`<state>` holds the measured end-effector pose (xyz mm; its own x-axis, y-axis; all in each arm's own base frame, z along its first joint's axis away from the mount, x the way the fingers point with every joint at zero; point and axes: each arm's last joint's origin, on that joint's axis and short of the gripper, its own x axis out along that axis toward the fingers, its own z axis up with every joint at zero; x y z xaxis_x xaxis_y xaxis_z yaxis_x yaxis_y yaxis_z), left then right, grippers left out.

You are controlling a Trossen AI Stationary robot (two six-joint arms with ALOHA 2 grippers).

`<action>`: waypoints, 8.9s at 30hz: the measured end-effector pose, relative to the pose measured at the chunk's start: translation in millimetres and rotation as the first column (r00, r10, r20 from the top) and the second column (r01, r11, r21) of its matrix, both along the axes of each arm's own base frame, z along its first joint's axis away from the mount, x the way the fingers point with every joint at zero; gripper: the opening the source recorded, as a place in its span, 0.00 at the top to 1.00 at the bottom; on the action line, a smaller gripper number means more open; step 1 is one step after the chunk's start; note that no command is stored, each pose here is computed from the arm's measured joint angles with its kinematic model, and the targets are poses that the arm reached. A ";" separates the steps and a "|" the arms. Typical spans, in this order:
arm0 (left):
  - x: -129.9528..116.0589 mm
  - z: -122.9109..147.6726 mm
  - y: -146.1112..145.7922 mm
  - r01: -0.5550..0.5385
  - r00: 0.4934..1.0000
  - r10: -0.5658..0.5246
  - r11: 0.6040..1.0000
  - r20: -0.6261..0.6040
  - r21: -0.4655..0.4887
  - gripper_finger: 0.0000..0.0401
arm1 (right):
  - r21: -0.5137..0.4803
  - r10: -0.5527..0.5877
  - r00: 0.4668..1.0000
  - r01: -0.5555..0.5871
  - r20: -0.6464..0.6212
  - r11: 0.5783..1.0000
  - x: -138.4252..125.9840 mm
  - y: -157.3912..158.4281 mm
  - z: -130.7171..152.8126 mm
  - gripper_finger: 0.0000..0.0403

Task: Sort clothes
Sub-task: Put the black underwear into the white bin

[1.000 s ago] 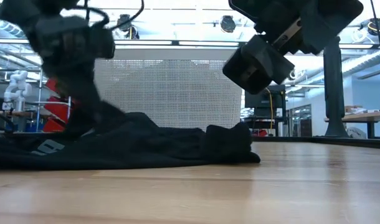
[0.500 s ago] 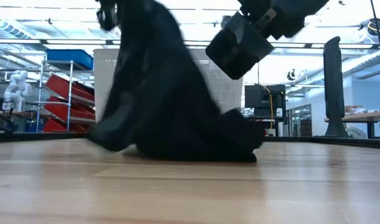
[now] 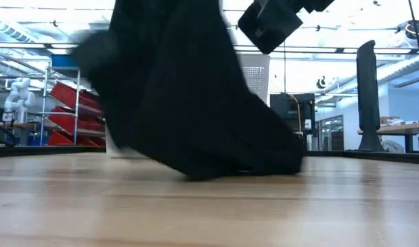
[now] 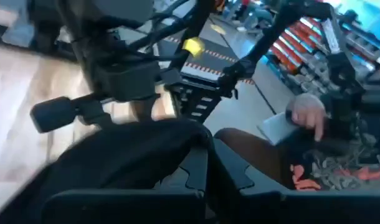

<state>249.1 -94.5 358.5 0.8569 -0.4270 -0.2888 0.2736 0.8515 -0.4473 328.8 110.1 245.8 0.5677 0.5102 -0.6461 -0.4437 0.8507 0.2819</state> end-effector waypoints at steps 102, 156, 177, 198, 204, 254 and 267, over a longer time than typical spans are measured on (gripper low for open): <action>3.1 20.0 17.3 -0.196 0.980 0.196 0.981 -0.017 -0.004 0.98 | -0.928 0.279 0.936 0.107 0.215 0.356 8.1 101.1 -109.1 0.16; 25.9 -26.1 11.9 -0.250 0.939 0.274 0.959 -0.207 0.135 0.98 | -0.594 0.022 0.758 0.492 0.652 0.637 -46.1 87.6 52.4 1.00; 54.6 -37.9 -8.1 -0.081 0.990 0.093 0.990 -0.101 0.114 0.98 | -0.437 -0.200 0.758 0.547 0.621 0.715 -23.3 54.5 46.7 0.93; 53.4 -41.1 -6.9 -0.080 0.986 0.098 0.988 -0.134 0.130 0.98 | -0.451 -0.146 0.786 0.484 0.601 0.750 6.2 43.3 23.5 0.54; 53.0 -42.1 -6.5 -0.078 0.985 0.098 0.987 -0.143 0.137 0.98 | -0.372 -0.127 0.790 0.416 0.600 0.830 11.4 38.8 26.2 0.54; 55.6 -33.1 -11.3 -0.102 0.994 0.077 0.909 0.078 0.404 0.80 | -0.226 -0.170 0.801 0.355 0.574 0.907 25.5 9.8 28.5 0.97; 37.1 0.4 -13.6 -0.014 0.994 0.061 0.894 -0.090 0.448 0.54 | -0.264 -0.181 0.803 0.386 0.567 0.884 25.3 7.2 26.5 0.99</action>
<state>286.1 -108.1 358.9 0.8270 -0.2013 -0.5250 0.2119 0.9764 -0.0405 354.1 117.3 272.3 0.9459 0.0690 -0.3170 -0.1556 0.9539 -0.2567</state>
